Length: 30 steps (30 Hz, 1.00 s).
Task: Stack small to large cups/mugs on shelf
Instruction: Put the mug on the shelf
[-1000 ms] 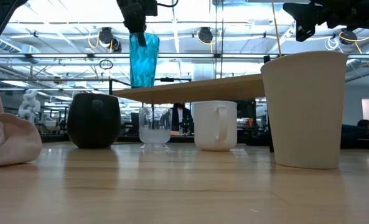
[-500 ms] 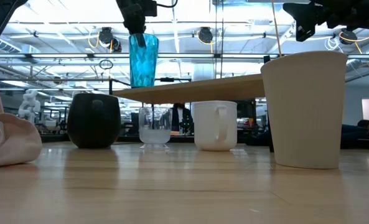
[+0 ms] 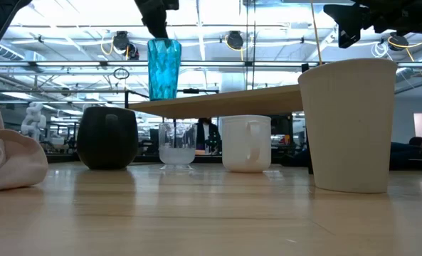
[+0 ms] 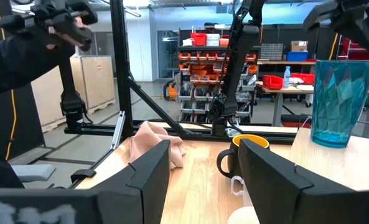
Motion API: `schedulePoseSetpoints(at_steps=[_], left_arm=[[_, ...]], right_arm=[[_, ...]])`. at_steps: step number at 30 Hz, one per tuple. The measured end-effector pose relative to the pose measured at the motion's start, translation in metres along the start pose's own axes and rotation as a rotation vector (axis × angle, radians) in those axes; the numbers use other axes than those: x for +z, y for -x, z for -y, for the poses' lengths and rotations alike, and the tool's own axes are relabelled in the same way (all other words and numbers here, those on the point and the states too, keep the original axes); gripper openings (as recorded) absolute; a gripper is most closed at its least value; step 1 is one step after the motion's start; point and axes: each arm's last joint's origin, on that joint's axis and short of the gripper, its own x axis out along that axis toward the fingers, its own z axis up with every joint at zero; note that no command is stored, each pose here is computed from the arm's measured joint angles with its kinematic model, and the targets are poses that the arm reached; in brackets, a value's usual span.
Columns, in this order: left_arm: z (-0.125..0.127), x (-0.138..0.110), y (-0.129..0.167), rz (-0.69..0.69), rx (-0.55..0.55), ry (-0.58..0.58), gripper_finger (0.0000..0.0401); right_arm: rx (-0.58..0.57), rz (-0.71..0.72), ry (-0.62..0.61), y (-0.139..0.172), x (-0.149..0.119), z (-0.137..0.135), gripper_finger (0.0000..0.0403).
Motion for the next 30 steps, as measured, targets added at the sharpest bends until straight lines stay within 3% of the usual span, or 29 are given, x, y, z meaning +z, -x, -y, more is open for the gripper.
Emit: schedulePoseSetpoints(at_steps=[5,10,24,30], left_arm=[[0.008,0.002,0.019,0.043,0.021,0.009,0.0136],[0.032,0.005,0.047,0.125,0.001,-0.009,0.0136],[0.145,-0.015,0.16,0.412,-0.3,-0.046,0.0136],[0.2,-0.011,0.171,0.434,-0.257,-0.145,0.0136]], right_arm=[[0.0,0.0,0.004,0.0,0.0,0.0,0.0183],[-0.001,0.001,0.008,0.0,0.0,0.0,0.0183],[-0.001,0.0,-0.003,0.0,0.0,0.0,0.0183],[0.0,0.0,-0.003,0.0,0.0,0.0,0.0183]])
